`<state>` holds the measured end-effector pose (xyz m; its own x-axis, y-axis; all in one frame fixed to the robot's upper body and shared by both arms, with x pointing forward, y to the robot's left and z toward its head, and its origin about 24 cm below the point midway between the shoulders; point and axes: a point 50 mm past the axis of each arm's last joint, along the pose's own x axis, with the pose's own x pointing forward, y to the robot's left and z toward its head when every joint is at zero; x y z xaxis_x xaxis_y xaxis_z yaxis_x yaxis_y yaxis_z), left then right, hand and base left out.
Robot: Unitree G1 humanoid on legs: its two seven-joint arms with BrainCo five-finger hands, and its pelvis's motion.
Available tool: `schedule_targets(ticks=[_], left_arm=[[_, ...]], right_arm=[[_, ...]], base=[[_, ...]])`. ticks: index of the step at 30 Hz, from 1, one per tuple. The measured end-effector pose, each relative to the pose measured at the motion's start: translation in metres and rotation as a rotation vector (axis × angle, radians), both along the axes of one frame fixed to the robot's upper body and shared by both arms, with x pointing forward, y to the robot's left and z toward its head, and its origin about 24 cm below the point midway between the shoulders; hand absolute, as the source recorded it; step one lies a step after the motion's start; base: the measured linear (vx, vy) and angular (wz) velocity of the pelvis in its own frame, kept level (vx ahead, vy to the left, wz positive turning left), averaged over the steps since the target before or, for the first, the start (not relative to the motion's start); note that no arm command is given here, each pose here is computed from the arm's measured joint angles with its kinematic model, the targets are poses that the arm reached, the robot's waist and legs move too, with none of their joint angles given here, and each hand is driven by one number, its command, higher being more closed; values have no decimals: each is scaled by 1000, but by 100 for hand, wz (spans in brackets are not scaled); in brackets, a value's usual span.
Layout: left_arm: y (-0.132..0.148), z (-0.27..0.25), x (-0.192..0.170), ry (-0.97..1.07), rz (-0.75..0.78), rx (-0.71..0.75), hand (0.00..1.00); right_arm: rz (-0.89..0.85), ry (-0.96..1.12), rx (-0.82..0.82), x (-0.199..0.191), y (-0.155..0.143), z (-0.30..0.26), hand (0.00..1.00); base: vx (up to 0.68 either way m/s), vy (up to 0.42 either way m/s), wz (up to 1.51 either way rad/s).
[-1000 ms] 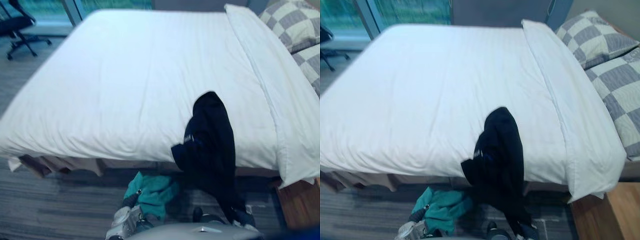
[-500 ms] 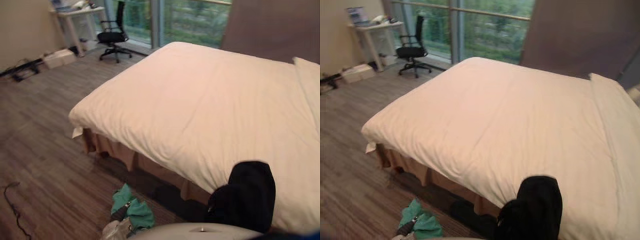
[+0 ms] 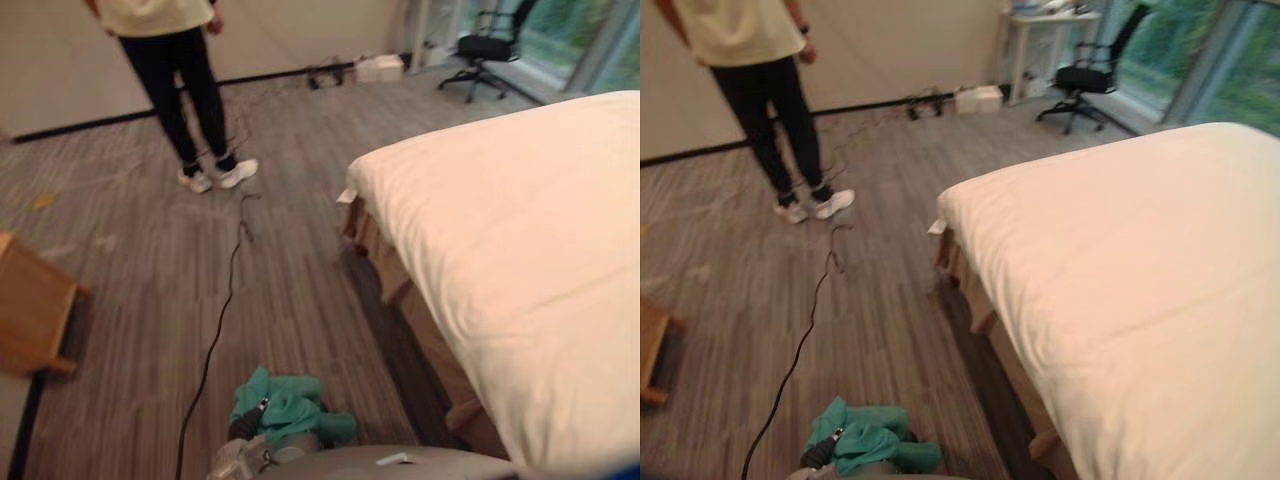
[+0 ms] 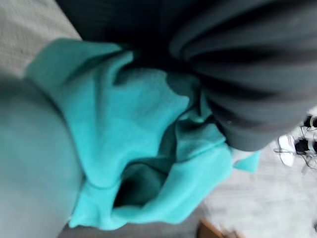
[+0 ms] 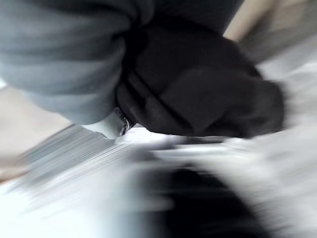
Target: Tidy the bed and pick cloth on bed and put in laundry
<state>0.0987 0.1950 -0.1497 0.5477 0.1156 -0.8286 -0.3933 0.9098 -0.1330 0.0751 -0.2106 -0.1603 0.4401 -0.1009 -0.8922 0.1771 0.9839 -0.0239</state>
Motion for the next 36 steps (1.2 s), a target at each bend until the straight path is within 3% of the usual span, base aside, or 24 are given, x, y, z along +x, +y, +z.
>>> schedule_targets(ticks=[8, 17, 24, 30, 33, 36], left_arm=[[-2, -2, 8, 29, -173, -10, 100], [-2, -4, 14, 69, -323, 18, 100], [-8, -6, 6, 47, -284, -34, 100], [5, -7, -4, 64, -33, -87, 100], [12, 5, 11, -33, -27, -68, 100], [18, 37, 50, -266, -60, -72, 100]], right_arm=[[-143, -43, 34, 12, 8, 0, 100], [-281, -54, 72, -3, 2, -1, 100], [-269, -42, 126, -17, 12, -3, 100], [-327, -74, 181, -16, 11, -3, 100], [-346, -160, 220, -4, 11, 5, 100], [-328, -384, 220, 39, 0, 30, 100]], base=[[60, 70, 85], [160, -10, 65], [27, -19, 5], [15, -23, -16], [21, -45, 0], [11, -38, 7]])
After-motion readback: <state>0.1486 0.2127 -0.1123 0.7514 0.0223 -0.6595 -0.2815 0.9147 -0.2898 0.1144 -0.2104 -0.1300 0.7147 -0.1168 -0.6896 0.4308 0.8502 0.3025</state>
